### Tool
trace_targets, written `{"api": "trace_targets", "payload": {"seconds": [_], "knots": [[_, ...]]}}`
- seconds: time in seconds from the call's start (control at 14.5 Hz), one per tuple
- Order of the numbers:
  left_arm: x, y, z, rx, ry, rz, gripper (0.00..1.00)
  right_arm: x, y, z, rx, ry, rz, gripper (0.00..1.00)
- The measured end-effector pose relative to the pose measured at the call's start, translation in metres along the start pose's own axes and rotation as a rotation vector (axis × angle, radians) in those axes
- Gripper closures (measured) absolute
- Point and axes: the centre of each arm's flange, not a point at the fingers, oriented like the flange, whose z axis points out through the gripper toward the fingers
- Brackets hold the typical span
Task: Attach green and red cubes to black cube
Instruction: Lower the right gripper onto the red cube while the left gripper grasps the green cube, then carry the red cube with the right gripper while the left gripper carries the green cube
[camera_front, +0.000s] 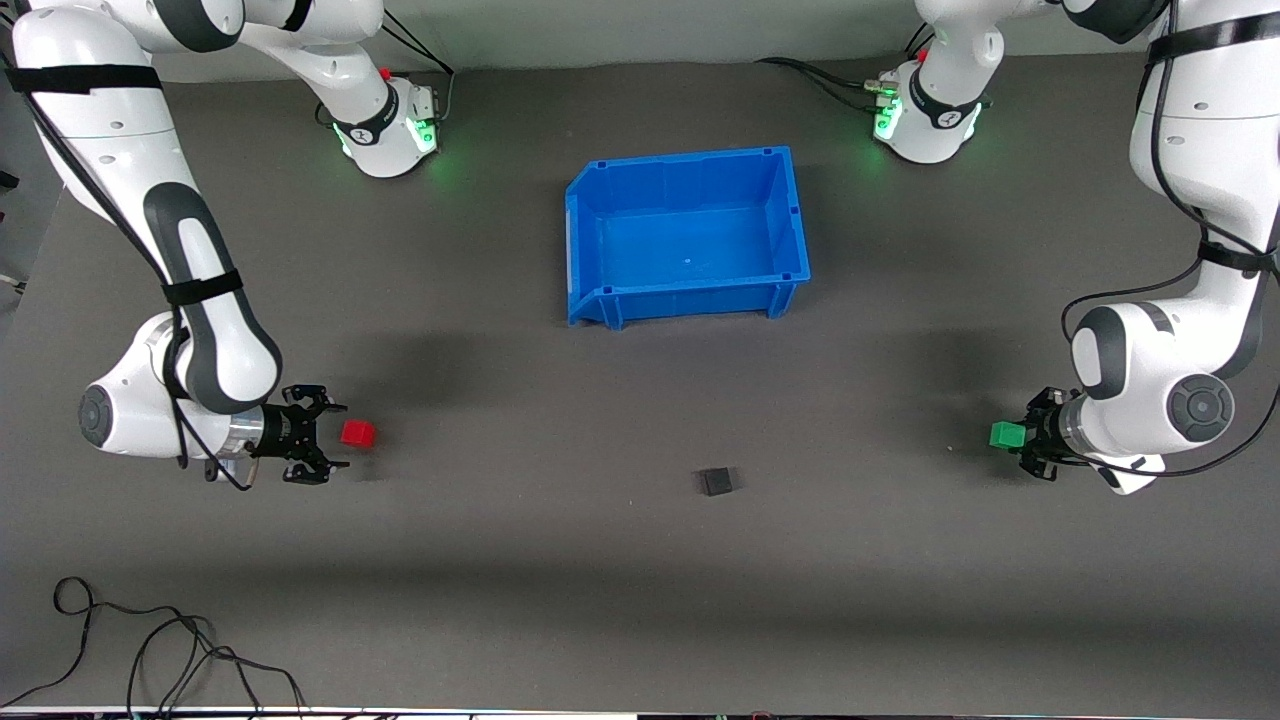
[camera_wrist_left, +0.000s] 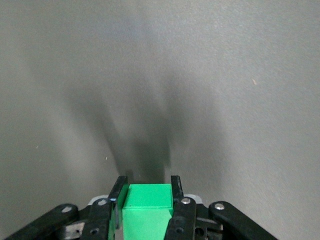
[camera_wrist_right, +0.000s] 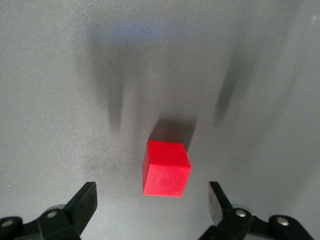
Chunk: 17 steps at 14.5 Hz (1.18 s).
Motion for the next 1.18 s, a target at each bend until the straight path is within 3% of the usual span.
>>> {"api": "trace_targets", "payload": {"seconds": [0.41, 0.9, 0.97, 1.11, 1.18], "knots": [[-0.030, 0.031, -0.059, -0.010, 0.002, -0.107, 0.61, 0.020, 0.015, 0.012, 0.022, -0.043, -0.001, 0.01], [-0.069, 0.056, -0.078, -0.058, -0.020, -0.251, 0.61, 0.025, 0.025, 0.027, 0.043, -0.036, 0.007, 0.02], [-0.073, 0.059, -0.078, -0.062, -0.021, -0.273, 0.61, 0.024, 0.026, 0.029, 0.047, -0.038, 0.005, 0.10], [-0.085, 0.068, -0.076, -0.066, -0.024, -0.305, 0.61, 0.022, 0.028, 0.034, 0.057, -0.056, -0.007, 0.14], [-0.093, 0.073, -0.074, -0.067, -0.025, -0.317, 0.61, 0.022, 0.028, 0.035, 0.060, -0.063, -0.014, 0.23]]}}
